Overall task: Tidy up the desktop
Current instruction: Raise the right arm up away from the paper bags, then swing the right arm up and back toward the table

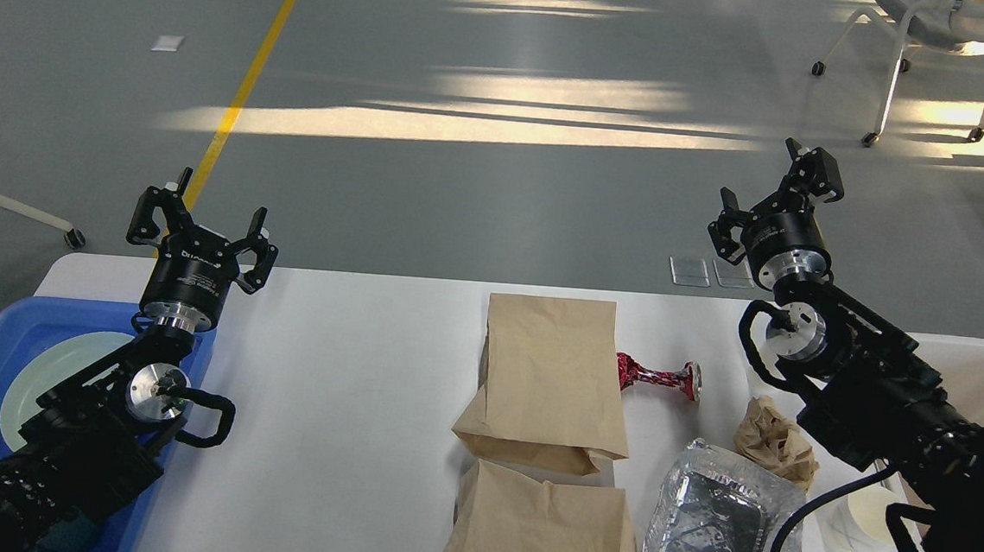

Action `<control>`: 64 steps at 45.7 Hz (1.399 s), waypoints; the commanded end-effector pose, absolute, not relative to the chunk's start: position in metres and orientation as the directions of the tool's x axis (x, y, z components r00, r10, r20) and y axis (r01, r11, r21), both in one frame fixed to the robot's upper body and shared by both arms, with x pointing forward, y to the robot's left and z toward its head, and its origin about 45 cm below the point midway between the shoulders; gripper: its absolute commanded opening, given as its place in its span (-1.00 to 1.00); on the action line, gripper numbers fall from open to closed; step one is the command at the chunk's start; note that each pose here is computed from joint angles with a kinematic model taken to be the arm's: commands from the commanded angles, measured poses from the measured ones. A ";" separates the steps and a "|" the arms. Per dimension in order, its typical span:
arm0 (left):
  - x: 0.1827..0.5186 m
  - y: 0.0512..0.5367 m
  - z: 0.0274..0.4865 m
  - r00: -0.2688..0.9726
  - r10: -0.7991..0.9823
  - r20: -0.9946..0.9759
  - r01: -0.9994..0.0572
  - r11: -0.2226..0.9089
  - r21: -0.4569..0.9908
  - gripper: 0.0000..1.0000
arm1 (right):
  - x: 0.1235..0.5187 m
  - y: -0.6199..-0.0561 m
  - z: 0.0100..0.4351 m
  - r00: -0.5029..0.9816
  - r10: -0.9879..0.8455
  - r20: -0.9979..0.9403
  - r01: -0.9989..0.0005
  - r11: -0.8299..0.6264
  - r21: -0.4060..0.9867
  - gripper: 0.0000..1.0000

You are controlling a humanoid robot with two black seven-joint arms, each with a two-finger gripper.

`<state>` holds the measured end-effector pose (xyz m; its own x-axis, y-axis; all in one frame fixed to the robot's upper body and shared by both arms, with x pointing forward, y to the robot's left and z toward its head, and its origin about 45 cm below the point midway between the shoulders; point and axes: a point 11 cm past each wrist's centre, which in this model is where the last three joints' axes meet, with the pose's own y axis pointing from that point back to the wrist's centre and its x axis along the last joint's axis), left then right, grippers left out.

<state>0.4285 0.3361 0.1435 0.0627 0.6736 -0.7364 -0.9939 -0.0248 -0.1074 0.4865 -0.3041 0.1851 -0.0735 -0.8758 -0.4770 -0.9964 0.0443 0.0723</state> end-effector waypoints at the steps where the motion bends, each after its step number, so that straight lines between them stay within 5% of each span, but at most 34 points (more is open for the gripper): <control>1: 0.429 0.336 0.144 0.064 0.674 -0.736 -0.994 -0.025 -0.108 0.93 | 0.484 -0.288 0.182 -0.006 -0.915 -0.404 -0.995 -0.034 0.090 1.00; 22: 0.429 0.336 0.144 0.064 0.674 -0.736 -0.994 -0.025 -0.108 0.93 | 0.509 -0.296 0.332 0.291 -0.931 0.219 -0.957 -0.288 0.048 1.00; 40: 0.429 0.336 0.144 0.062 0.674 -0.736 -0.994 -0.026 -0.108 0.93 | 0.507 -0.264 0.490 0.410 -0.593 0.693 -0.875 -0.471 0.114 1.00; 64: 0.428 0.336 0.143 0.062 0.674 -0.736 -0.994 -0.025 -0.107 0.93 | 0.453 -0.265 0.625 0.432 -0.179 0.884 -0.835 -0.450 0.317 1.00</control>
<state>0.4286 0.3361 0.1437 0.0630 0.6737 -0.7364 -0.9939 -0.0249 -0.1078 0.4678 -0.2689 0.6018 0.4004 -0.2099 0.8920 -0.8549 -0.4361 0.2811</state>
